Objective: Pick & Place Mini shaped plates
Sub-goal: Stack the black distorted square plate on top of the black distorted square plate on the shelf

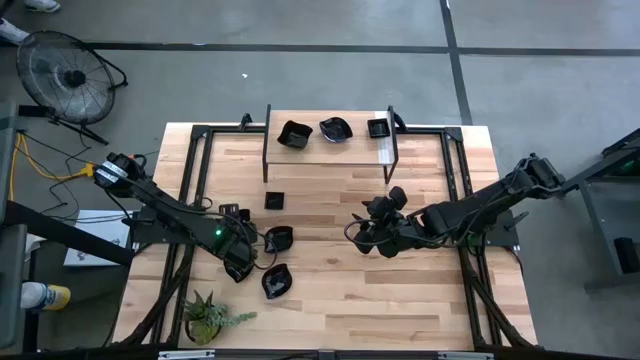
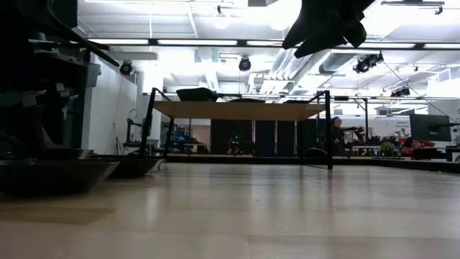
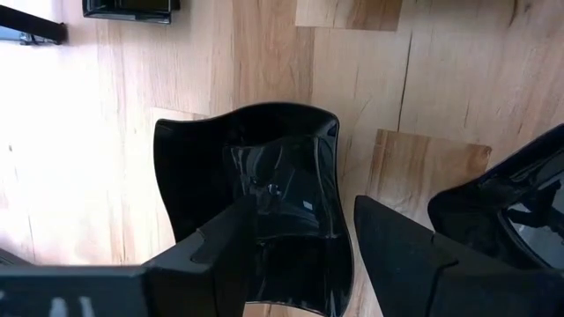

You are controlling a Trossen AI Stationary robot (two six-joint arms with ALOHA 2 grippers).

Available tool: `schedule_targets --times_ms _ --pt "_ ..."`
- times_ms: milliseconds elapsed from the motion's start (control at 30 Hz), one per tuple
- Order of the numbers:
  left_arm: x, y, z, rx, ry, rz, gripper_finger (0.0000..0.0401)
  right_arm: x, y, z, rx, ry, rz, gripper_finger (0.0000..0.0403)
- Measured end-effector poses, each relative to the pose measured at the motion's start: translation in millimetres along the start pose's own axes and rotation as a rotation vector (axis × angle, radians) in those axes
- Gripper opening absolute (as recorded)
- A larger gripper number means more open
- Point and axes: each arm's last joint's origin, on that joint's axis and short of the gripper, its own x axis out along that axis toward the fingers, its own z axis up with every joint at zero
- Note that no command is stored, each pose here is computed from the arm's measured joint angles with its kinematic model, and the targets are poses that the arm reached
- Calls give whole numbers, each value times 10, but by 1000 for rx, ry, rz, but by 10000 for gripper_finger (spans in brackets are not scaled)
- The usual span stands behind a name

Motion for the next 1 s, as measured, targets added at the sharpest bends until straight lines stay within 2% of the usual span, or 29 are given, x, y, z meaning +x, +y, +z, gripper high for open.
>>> schedule_targets --times_ms 400,833,1000 --pt "0 -4 -1 4 8 -15 185 0 0 0 -8 0 0 200" --pt "1 -18 10 76 1 -36 185 0 -5 -6 -15 5 -4 201" --pt "111 -31 -57 63 2 -43 185 0 -8 -8 -17 7 -6 200"
